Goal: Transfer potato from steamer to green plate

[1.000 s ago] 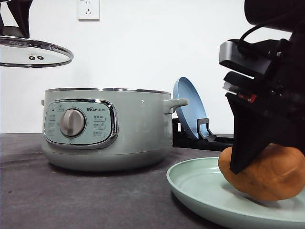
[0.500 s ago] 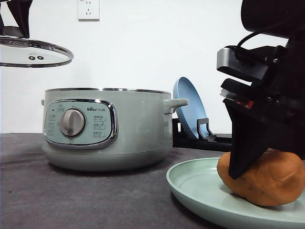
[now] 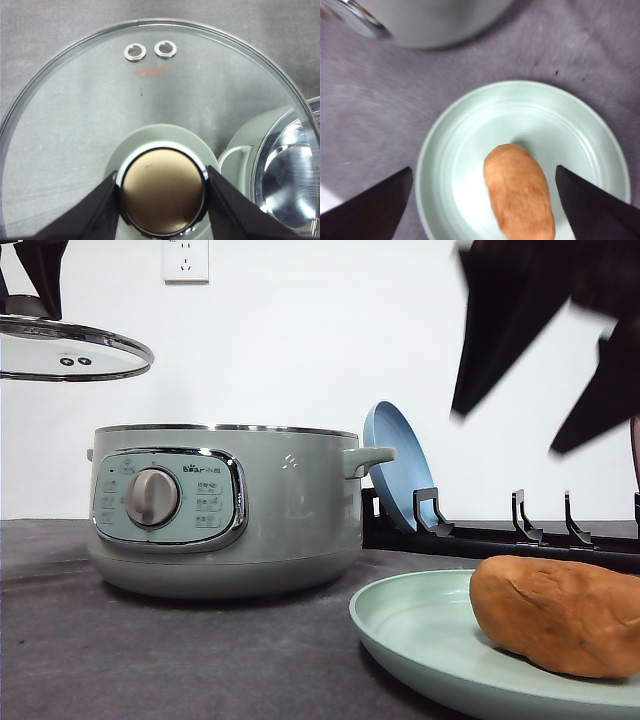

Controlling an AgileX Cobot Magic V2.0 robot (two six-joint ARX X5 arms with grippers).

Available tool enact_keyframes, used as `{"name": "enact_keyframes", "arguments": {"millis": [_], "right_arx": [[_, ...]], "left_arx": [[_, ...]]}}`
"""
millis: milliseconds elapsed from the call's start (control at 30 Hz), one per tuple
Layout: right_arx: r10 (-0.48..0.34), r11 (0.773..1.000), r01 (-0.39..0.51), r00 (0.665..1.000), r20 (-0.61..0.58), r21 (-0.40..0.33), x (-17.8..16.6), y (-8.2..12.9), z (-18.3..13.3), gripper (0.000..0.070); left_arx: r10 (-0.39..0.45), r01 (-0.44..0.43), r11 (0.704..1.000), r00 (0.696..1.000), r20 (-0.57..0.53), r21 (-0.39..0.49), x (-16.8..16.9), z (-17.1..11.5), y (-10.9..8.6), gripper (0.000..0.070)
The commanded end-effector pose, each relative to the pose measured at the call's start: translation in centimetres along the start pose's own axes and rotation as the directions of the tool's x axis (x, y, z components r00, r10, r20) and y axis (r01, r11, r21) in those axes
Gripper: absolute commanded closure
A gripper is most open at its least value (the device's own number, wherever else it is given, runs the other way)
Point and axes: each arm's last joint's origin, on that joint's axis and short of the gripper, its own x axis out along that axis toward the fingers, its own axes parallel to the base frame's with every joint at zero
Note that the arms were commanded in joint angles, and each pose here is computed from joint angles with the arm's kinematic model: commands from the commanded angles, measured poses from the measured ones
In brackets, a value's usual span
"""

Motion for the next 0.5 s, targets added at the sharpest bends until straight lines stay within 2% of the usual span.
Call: {"name": "enact_keyframes", "arguments": {"millis": [0,167,300,467], "right_arx": [[0.021,1.0,-0.02,0.999,0.041,-0.008,-1.9,0.5,0.1,0.0121],[0.064,0.998,-0.065,0.983,0.17,0.0,-7.0,0.8,-0.9,0.0121],[0.105,0.994,-0.105,0.953,0.283,-0.013,-10.6,0.9,-2.2,0.0121],[0.138,0.99,-0.131,0.911,0.388,-0.044,-13.6,0.6,-4.4,0.0121]], "left_arx": [[0.0,0.0,1.0,0.997,0.079,0.001,-1.6,0.5,-0.2,0.07],[-0.001,0.001,1.0,0.997,0.078,0.003,-1.6,0.5,-0.3,0.07],[-0.008,0.007,1.0,0.997,0.075,0.007,-1.6,0.5,-0.6,0.07],[-0.022,0.02,0.999,0.997,0.072,0.025,-1.6,0.5,-1.4,0.07]]}}
